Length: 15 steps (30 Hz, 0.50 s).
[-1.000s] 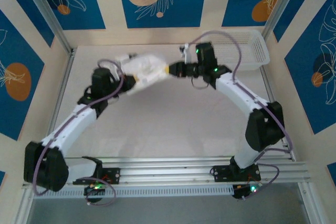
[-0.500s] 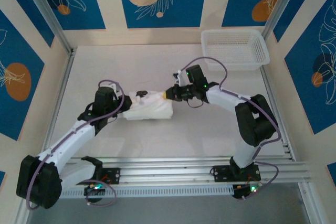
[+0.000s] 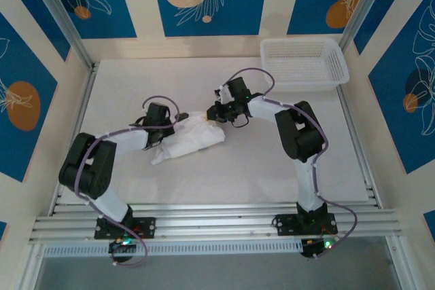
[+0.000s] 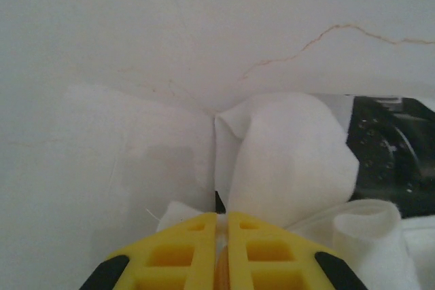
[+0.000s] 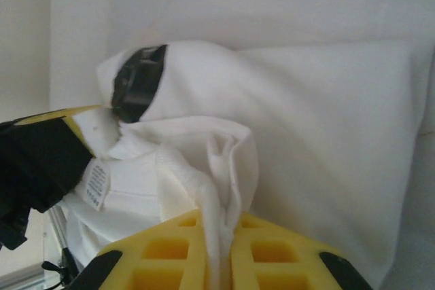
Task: Fold the inside-out t-shirt
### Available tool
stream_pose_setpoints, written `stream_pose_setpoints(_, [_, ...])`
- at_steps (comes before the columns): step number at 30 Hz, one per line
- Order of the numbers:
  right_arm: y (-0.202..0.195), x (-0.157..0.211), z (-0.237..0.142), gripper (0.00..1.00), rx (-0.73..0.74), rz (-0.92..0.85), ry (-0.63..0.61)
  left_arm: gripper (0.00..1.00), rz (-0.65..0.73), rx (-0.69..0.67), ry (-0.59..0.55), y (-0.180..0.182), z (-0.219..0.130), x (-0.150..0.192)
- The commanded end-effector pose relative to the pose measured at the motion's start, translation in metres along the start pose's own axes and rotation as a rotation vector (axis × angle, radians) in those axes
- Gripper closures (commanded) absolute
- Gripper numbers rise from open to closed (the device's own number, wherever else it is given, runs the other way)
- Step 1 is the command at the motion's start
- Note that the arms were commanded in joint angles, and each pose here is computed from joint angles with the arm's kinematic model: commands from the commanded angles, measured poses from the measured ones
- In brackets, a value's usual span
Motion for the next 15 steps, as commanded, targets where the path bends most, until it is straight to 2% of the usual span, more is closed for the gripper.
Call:
stream_pose_setpoints(1, [0.003, -0.01, -0.001, 0.81, 0.013, -0.026, -0.012, 0.99, -0.039, -0.027, -0.083, 0.005, 0.002, -0.019])
stream_pose_setpoints(2, [0.003, -0.012, 0.0, 0.77, 0.018, -0.026, -0.019, 0.95, -0.041, -0.027, -0.09, 0.005, 0.002, -0.02])
stream_pose_setpoints(5, [0.003, -0.019, -0.006, 0.56, 0.049, -0.025, -0.066, 0.78, -0.042, -0.023, -0.117, 0.006, -0.006, -0.029])
stream_pose_setpoints(10, [0.011, -0.031, -0.051, 0.07, 0.047, -0.022, -0.244, 0.46, -0.054, -0.003, -0.205, 0.006, -0.053, -0.056])
stream_pose_setpoints(13, [0.015, -0.019, -0.081, 0.03, 0.001, -0.016, -0.257, 0.37, -0.008, 0.03, -0.197, 0.002, -0.088, -0.066])
stream_pose_setpoints(15, [0.013, -0.009, -0.095, 0.03, 0.002, -0.032, -0.271, 0.28, 0.029, 0.109, -0.215, -0.007, -0.105, -0.073])
Point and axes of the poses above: each hand's point on the last joint's axis, 136 mm out from that joint toward the fingers, its own z axis out along the fingers, its own y axis along the line the jaws close on, x = y × z, the point moved 5 cm from there along -z, back along the fingers, and after that the axes turned 11 degrees about z, right-handed, at the moved point
